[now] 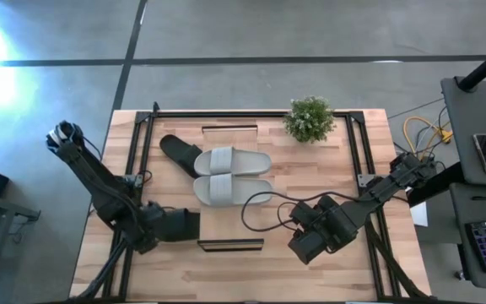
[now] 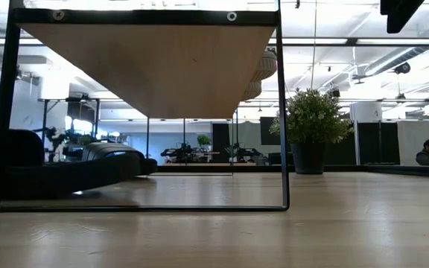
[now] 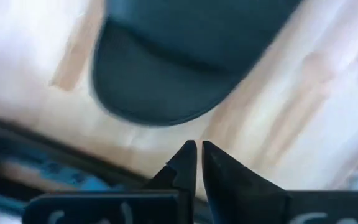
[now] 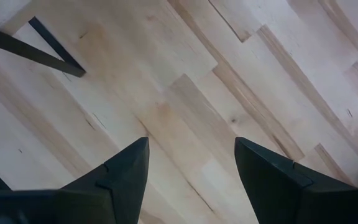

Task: Pick and place slides into the shelf
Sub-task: Move the bottom black slide under the shelf

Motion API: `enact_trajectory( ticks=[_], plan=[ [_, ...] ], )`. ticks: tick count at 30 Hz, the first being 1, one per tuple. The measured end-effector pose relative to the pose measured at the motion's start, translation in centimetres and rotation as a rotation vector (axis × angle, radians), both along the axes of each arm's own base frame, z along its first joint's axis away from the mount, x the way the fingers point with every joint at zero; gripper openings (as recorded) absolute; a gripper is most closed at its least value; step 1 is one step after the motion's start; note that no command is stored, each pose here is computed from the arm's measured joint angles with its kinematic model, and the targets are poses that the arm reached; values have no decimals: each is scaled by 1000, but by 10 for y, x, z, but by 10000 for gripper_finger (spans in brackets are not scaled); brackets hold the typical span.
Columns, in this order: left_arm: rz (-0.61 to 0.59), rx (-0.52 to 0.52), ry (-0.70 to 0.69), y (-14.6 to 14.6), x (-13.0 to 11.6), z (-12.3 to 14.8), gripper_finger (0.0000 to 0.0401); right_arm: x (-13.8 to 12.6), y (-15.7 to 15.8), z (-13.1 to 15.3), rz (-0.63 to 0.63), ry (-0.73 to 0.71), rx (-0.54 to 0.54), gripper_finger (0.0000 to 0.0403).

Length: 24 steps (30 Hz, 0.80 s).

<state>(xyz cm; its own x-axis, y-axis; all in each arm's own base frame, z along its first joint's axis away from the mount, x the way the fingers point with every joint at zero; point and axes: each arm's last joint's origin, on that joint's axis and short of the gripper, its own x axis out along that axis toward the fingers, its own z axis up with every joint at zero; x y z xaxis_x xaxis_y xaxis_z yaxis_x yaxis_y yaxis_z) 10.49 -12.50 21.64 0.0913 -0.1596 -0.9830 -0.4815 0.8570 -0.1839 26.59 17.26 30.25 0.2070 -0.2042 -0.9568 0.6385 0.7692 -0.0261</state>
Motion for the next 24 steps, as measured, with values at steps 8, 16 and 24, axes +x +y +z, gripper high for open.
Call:
enact_trajectory(
  ticks=[8, 16, 24],
  plan=[
    [-181, 68, 105, -7, 3, -19, 1, 0, 0, -2, -14, 2, -1, 228],
    [-298, 172, 187, -10, 6, -43, 0, 0, 0, -2, -18, 2, 0, 228],
    [-299, 156, 233, -11, 5, -57, 0, 0, 0, -2, -18, 2, -1, 228]
  ],
)
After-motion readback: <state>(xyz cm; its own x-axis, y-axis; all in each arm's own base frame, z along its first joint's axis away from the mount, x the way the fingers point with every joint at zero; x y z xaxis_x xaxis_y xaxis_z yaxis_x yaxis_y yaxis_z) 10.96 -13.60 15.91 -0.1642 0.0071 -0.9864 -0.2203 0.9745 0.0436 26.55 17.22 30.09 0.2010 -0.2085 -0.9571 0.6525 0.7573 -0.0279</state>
